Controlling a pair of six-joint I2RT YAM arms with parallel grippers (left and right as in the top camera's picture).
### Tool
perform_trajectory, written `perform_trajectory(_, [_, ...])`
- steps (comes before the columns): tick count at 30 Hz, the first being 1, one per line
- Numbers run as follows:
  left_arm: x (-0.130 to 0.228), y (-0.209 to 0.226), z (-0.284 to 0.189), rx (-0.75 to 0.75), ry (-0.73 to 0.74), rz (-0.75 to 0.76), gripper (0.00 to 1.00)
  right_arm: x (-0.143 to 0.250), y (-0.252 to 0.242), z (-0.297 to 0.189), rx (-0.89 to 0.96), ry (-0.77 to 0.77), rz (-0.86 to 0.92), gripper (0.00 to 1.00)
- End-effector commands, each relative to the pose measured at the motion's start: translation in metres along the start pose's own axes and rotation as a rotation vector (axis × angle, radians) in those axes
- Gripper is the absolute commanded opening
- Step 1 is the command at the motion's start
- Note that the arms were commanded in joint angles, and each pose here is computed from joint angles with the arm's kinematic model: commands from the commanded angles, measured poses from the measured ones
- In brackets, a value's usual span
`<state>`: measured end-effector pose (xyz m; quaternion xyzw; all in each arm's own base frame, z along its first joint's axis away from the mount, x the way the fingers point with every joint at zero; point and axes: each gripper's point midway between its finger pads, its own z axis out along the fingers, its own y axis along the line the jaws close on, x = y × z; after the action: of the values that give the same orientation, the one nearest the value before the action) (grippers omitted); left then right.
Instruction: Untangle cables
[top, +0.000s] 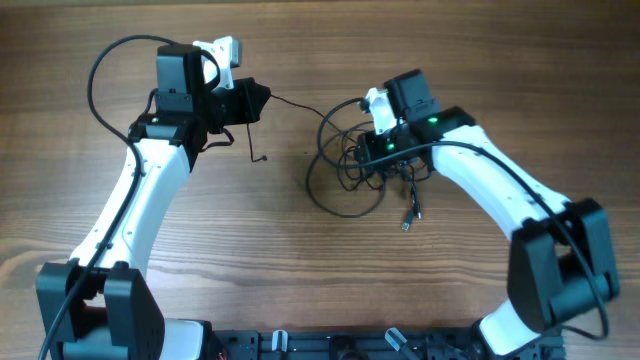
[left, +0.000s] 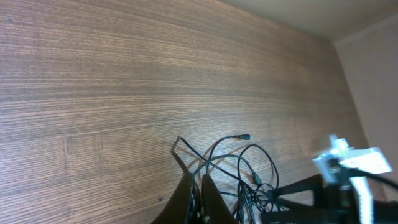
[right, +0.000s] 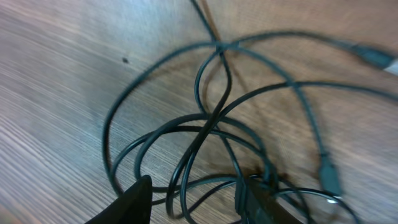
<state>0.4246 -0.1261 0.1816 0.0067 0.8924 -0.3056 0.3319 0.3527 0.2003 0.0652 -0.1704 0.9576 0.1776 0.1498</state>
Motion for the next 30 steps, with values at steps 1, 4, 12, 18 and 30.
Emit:
perform_trajectory(1, [-0.009, -0.007, -0.007, 0.003, -0.03, 0.018, 0.04, 0.01, 0.003, 0.027, 0.013, 0.05, 0.038, 0.42])
perform_trajectory(4, [-0.009, -0.007, -0.007, 0.003, -0.03, 0.018, 0.04, 0.013, -0.001, 0.035, 0.034, 0.059, 0.044, 0.37])
perform_trajectory(12, [0.023, 0.001, -0.008, -0.035, 0.095, -0.052, 0.4, -0.028, 0.001, -0.004, 0.062, -0.082, 0.067, 0.04])
perform_trajectory(18, [0.048, -0.046, 0.001, 0.153, 0.19, 0.044, 1.0, -0.088, -0.006, -0.116, 0.095, -0.365, 0.084, 0.04])
perform_trajectory(30, [0.064, -0.106, 0.031, 0.522, 0.247, 0.144, 0.87, -0.087, -0.023, -0.129, 0.102, -0.383, 0.181, 0.04])
